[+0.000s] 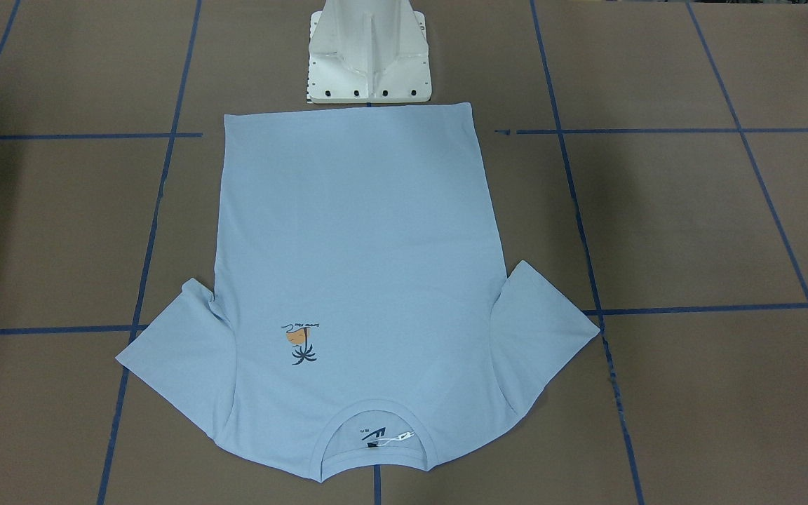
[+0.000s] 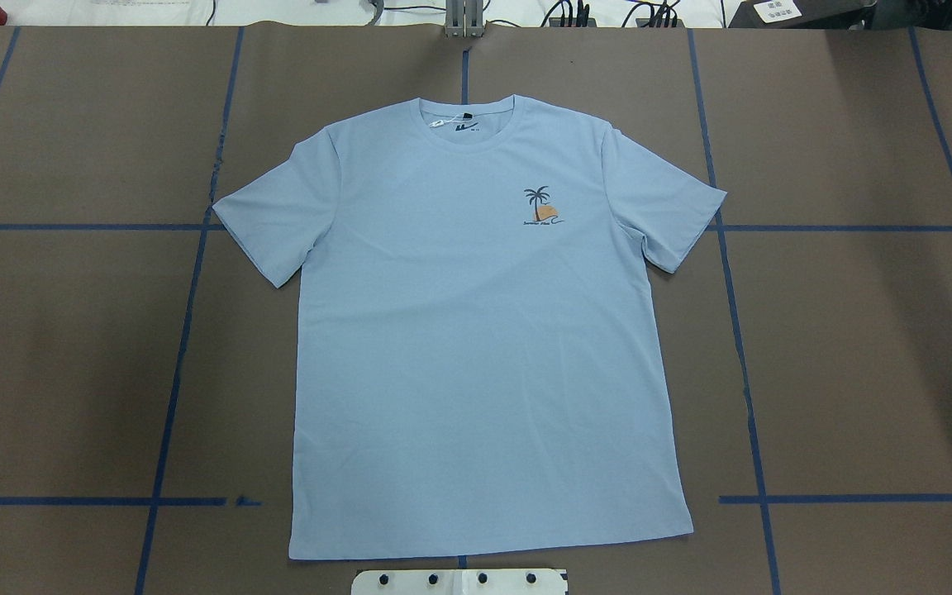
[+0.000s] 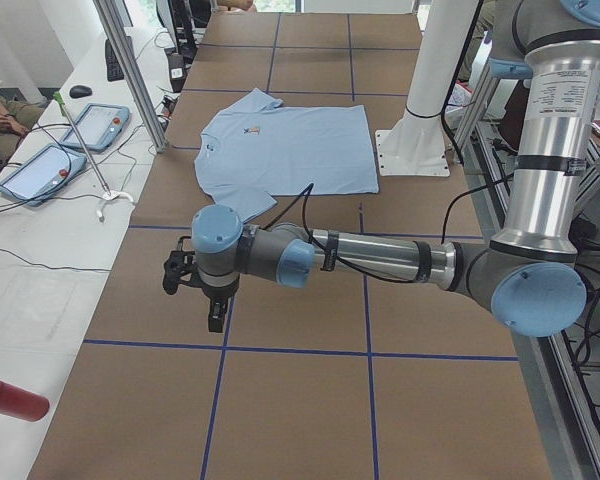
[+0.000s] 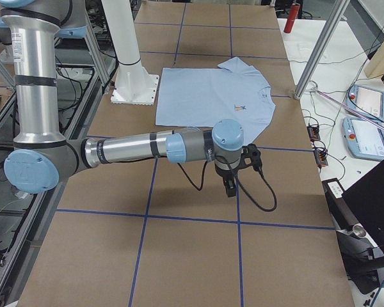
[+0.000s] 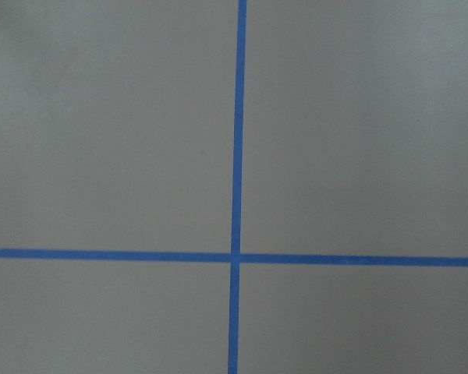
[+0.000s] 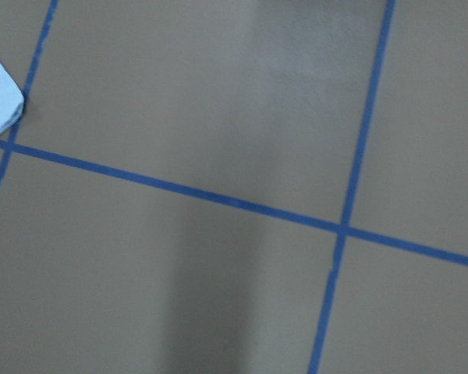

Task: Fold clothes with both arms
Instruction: 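Move the right gripper in toward the shirt's sleeve farthest from the robot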

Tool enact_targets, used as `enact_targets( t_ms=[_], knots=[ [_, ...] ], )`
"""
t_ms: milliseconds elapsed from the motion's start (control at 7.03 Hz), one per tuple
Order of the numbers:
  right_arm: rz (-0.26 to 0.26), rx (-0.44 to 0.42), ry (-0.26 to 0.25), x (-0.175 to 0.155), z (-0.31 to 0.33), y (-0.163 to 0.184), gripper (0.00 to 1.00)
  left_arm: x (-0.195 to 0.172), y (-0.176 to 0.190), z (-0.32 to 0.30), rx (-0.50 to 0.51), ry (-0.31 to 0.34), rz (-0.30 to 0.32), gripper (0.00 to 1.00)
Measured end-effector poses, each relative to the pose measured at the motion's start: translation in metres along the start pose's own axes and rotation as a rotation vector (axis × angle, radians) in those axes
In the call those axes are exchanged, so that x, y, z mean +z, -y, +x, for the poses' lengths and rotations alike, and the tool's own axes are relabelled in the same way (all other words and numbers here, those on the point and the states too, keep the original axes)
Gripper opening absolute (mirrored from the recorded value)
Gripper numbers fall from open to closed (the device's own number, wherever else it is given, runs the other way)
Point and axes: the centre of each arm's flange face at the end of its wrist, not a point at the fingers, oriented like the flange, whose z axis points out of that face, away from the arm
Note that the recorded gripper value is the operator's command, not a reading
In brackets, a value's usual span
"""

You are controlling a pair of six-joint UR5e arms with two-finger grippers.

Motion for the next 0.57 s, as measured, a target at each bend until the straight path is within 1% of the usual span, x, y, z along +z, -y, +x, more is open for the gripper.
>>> enact_targets(
  t_ms=[142,284,427,569],
  knots=[
    [0.004,-0.007,0.011,0.023,-0.031,0.037,1.0,0.01,0.007,0.021,0.069,-0.018,0.021,1.0],
    [0.006,0.01,-0.003,0.05,-0.069,0.076,1.0,0.017,0.008,0.032,0.111,-0.034,0.037,1.0],
    [0.029,-0.003,-0.034,0.08,-0.105,0.104,1.0,0.019,0.011,0.039,0.132,-0.043,0.046,1.0],
    [0.068,0.003,-0.036,0.111,-0.139,0.132,1.0,0.017,0.017,0.046,0.147,-0.05,0.056,1.0]
  ],
)
